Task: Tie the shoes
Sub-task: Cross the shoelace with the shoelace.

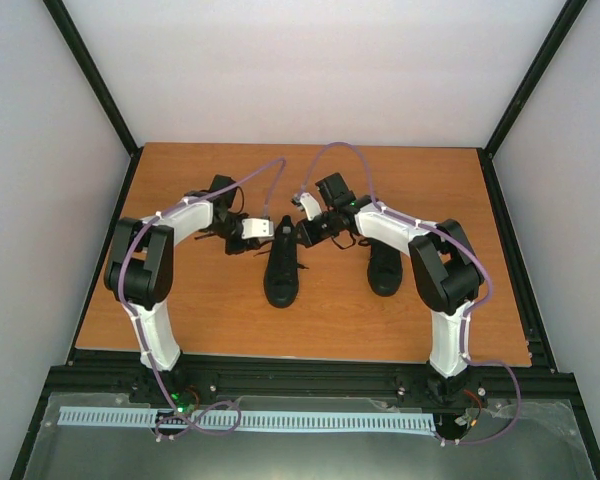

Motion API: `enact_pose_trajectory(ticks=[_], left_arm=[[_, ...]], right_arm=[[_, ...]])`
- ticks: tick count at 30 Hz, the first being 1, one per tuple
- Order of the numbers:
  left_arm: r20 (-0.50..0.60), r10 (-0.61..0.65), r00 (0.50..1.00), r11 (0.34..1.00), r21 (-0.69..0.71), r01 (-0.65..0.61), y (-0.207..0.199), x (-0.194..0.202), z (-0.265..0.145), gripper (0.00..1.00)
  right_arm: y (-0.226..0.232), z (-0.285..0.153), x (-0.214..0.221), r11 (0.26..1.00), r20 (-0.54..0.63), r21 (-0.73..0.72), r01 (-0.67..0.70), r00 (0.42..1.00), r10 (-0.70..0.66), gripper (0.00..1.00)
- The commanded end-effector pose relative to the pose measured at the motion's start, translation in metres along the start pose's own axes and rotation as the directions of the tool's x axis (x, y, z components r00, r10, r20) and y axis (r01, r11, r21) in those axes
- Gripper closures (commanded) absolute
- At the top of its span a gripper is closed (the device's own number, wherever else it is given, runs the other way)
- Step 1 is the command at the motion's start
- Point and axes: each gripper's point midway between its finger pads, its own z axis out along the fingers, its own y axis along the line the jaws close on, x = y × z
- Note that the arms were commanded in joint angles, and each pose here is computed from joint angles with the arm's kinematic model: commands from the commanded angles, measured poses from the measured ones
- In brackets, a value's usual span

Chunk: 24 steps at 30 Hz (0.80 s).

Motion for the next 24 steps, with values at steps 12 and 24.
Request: enact_pose_trajectory(ticks=[12,24], left_arm=[[0.161,0.089,0.983,0.996,-0.023,-0.086,0.003,-0.054,-0.05,0.44],[0.153,0.134,0.979,0.991,-0.028,-0.132,0.013,-0.075,-0.033,0.42]], right_arm=[[0.023,-0.002,-0.02,0.99,0.037,-0.088,0.106,0.994,-0.103,0.95],[0.032,-0.003,-0.025,0.983,0.055,-0.138,0.118,0.992,-0.112,0.81]])
